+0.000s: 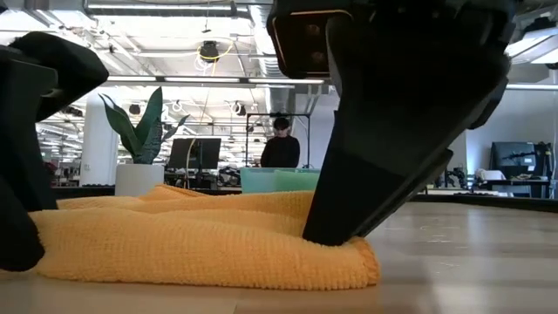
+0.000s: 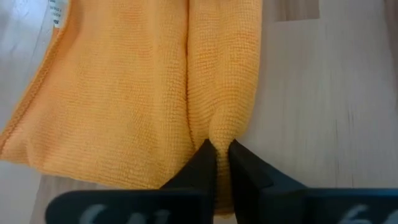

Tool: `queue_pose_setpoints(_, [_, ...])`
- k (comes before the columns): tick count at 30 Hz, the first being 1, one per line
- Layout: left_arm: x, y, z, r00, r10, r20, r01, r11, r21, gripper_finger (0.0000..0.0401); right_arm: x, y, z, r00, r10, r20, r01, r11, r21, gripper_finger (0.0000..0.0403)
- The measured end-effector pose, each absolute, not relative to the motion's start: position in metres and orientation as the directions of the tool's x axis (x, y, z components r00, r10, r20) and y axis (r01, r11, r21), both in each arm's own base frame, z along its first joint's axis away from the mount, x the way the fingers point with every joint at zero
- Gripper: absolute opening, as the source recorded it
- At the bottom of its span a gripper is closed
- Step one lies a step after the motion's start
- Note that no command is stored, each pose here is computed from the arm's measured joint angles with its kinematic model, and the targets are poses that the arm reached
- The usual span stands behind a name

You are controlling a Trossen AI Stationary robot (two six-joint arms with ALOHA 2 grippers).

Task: Roll towel into tight, uniform cylinder
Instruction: Roll the orange microfiber towel

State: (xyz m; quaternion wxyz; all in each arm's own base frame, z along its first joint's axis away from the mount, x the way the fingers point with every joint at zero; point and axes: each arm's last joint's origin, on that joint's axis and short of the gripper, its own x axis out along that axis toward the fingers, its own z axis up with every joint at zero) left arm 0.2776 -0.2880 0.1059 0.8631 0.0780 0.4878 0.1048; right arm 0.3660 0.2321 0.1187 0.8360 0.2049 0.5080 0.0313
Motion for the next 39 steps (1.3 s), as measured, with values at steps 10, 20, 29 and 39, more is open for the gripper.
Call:
queue_pose_setpoints(10, [0.28,-0.289,0.112,0.479,0.223,-0.849,-0.192,0.97,0.147,0.0011,0.36,0.236,0.162,0.415,0.343,-0.842,0.03,0.92,0.39,0.0134])
queue_pose_setpoints(20, [0.286,-0.298,0.137,0.441,0.062,-0.895,-0.235,0.971,-0.049,0.0016,0.309,0.288,0.204,0.707,0.072,-0.704,-0.144,0.989,-0.043,0.0129])
queue_pose_setpoints(29, [0.294,-0.293,0.139,0.426,0.04,-0.904,-0.236,0.969,-0.068,0.0016,0.315,0.308,0.164,0.735,0.053,-0.676,-0.289,0.926,-0.242,0.0133])
queue_pose_setpoints(39, [0.295,-0.292,0.14,0.437,0.051,-0.898,-0.22,0.974,-0.052,0.0017,0.344,0.29,0.137,0.722,0.035,-0.691,-0.372,0.861,-0.345,0.0197])
